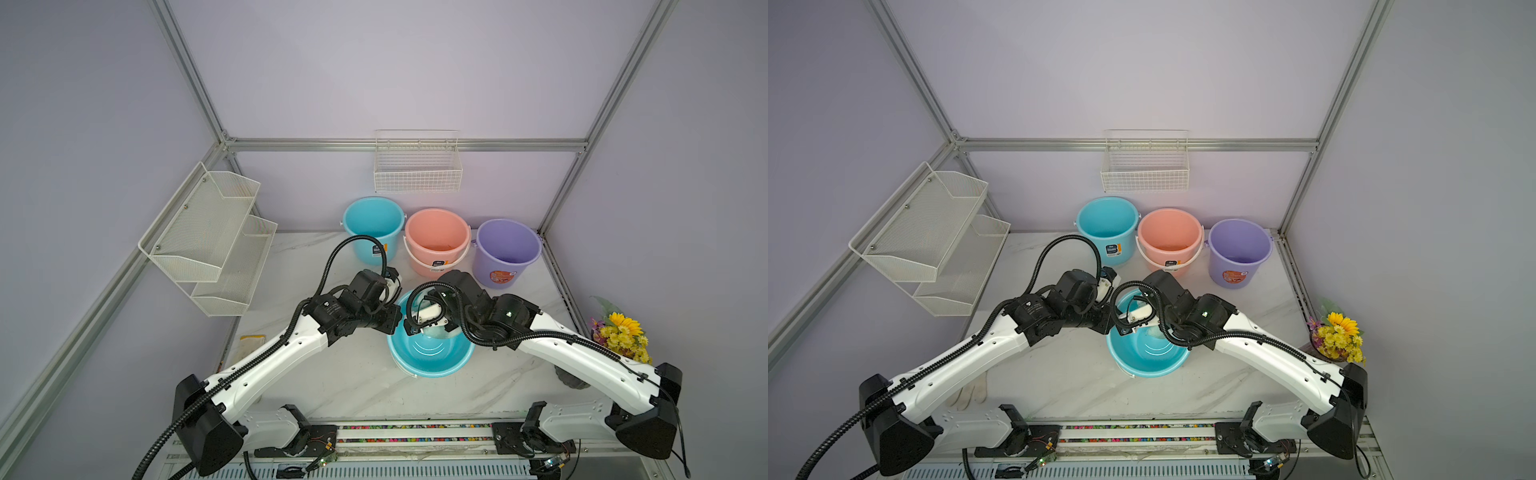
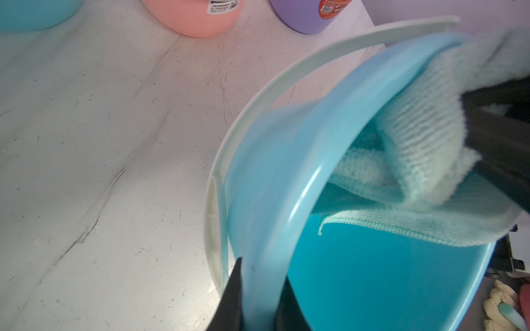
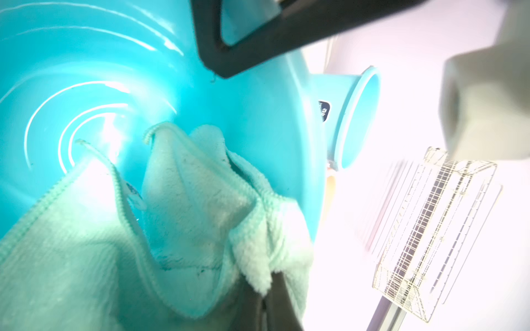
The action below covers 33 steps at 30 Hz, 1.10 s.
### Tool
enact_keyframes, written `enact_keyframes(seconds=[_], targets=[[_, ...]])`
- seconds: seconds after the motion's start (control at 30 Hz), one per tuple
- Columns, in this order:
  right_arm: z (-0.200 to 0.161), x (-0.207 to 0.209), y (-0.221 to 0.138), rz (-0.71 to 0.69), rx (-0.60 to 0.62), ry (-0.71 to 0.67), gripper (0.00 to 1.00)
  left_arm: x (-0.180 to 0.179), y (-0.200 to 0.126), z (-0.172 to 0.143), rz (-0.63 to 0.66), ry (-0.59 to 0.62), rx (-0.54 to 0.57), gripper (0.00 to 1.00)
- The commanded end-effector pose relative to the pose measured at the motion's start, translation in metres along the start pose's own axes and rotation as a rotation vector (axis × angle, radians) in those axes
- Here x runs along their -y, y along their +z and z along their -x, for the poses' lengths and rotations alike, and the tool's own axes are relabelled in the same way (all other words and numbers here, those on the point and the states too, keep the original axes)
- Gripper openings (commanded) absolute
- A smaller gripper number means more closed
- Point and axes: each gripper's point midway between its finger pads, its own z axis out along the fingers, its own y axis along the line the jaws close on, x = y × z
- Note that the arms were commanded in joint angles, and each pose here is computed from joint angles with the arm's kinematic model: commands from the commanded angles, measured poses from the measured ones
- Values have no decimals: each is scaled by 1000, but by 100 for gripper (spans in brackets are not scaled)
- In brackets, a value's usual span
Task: Wipe the inside of the bucket with a cloth
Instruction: Wipe the dirt from the inside of the bucket.
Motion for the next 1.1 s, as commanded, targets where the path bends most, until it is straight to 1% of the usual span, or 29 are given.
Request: enact_keyframes(seconds=[0.0, 0.07, 0.17, 0.43, 0.63, 0.73, 0.8, 0.97, 1.07], targets=[[-31, -22, -14, 82, -118, 11, 0, 23, -23, 20, -89, 24, 82, 0], [-33, -37, -20, 155, -115, 21, 0, 23, -23, 20, -88, 23, 83, 0], [-29, -57, -32, 261, -76, 42, 0, 23, -23, 21, -85, 23, 85, 0], [5, -104, -59, 507, 129, 150, 0, 23, -26, 23, -84, 23, 94, 0], [41, -120, -61, 633, 283, 269, 0, 24, -27, 25, -84, 24, 94, 0], [63, -120, -56, 650, 367, 322, 0, 24, -27, 25, -84, 25, 92, 0], [76, -116, -53, 644, 417, 332, 0, 24, -26, 25, -84, 24, 92, 0], [111, -93, -42, 577, 560, 351, 0, 25, -25, 25, -86, 23, 88, 0], [125, -76, -37, 521, 625, 352, 0, 25, -26, 26, -87, 24, 90, 0]])
